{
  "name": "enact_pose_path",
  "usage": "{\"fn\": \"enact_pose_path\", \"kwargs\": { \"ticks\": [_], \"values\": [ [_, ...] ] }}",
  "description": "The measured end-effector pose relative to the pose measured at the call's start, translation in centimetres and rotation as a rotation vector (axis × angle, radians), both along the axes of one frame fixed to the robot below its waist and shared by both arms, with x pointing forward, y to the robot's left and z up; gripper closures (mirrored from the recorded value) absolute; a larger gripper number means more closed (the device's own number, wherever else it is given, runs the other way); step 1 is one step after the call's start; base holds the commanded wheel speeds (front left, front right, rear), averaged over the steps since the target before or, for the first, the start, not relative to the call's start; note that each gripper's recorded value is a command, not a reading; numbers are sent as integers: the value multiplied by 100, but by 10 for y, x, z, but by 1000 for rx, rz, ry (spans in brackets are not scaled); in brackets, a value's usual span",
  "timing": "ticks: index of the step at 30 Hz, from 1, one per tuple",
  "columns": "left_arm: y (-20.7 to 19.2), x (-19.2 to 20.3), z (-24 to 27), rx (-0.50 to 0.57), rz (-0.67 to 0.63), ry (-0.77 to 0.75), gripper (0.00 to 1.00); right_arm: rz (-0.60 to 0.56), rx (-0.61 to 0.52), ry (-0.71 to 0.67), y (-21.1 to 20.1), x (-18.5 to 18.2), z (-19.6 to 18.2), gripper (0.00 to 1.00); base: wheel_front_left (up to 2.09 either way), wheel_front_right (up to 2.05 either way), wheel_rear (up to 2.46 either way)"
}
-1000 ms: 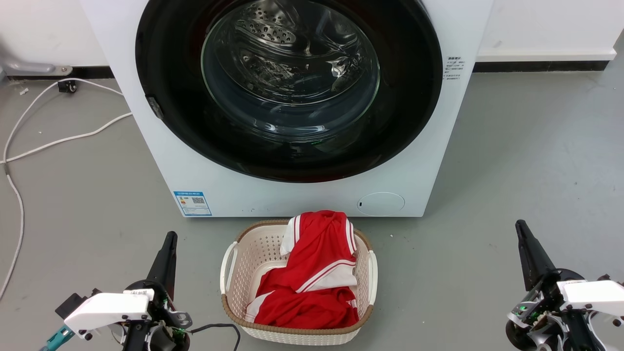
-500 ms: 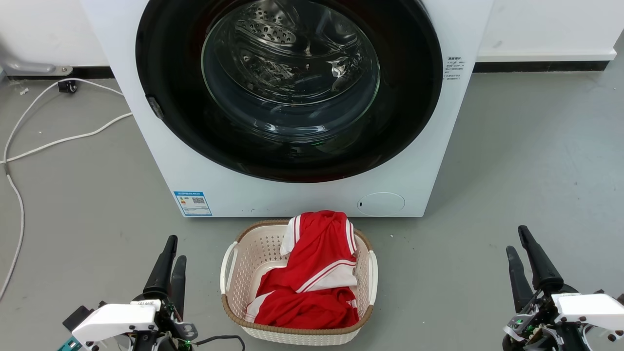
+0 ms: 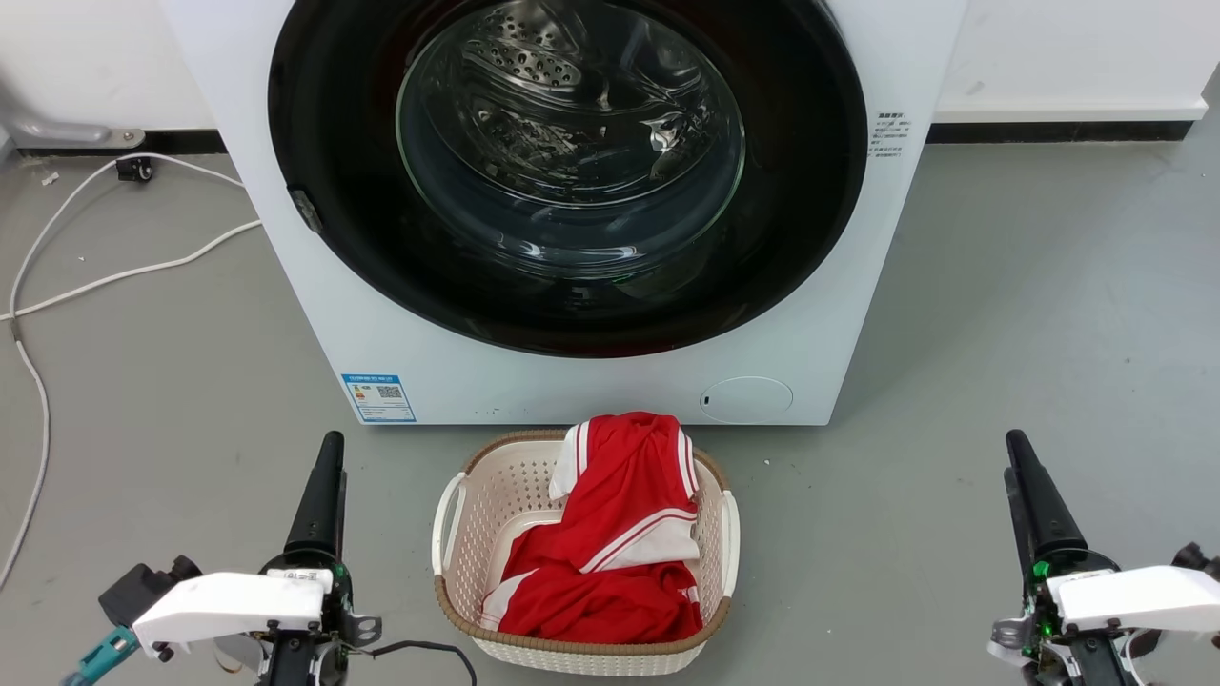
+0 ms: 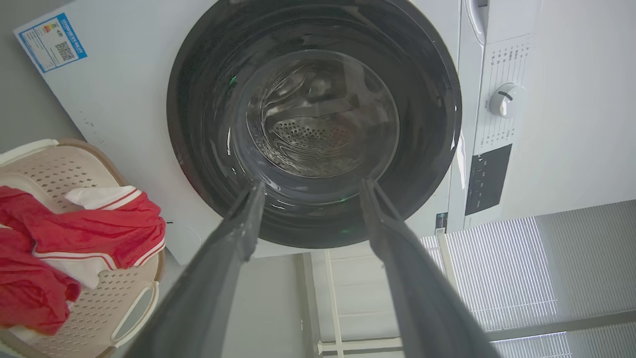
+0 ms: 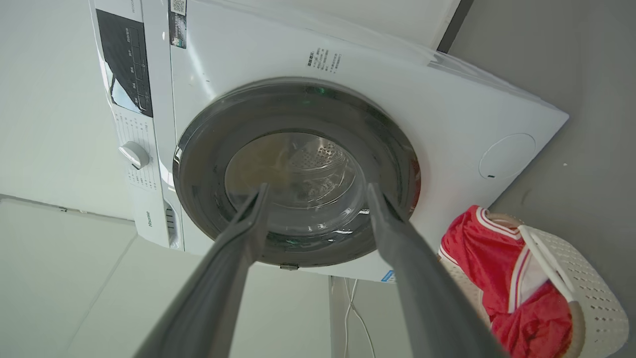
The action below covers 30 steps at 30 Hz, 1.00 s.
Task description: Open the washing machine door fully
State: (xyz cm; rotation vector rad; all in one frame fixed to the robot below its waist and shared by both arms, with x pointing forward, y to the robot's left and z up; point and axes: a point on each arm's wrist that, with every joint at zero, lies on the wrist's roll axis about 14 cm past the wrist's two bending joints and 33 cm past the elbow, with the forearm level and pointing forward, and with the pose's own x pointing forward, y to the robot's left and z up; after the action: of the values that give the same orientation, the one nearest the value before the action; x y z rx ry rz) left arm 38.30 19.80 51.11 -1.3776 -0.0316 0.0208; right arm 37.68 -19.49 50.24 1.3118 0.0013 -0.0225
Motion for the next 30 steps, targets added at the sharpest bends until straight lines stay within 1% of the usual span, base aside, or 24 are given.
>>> {"fn": "enact_pose_path", "kwargs": {
  "ticks": [7,12,21,30],
  "values": [
    [0,1,13,183,7,-32,0,20,-223,-44,8,1,14,0,0,0,0],
    [-5,0,15,305,1,-37,0,32,-355,-60,12,1,18,0,0,0,0],
    [-11,-3,18,473,-4,-49,0,33,-543,-72,15,-3,19,0,0,0,0],
    [-14,-5,19,634,2,-55,0,49,-697,-80,19,-6,20,0,0,0,0]
  ]
}}
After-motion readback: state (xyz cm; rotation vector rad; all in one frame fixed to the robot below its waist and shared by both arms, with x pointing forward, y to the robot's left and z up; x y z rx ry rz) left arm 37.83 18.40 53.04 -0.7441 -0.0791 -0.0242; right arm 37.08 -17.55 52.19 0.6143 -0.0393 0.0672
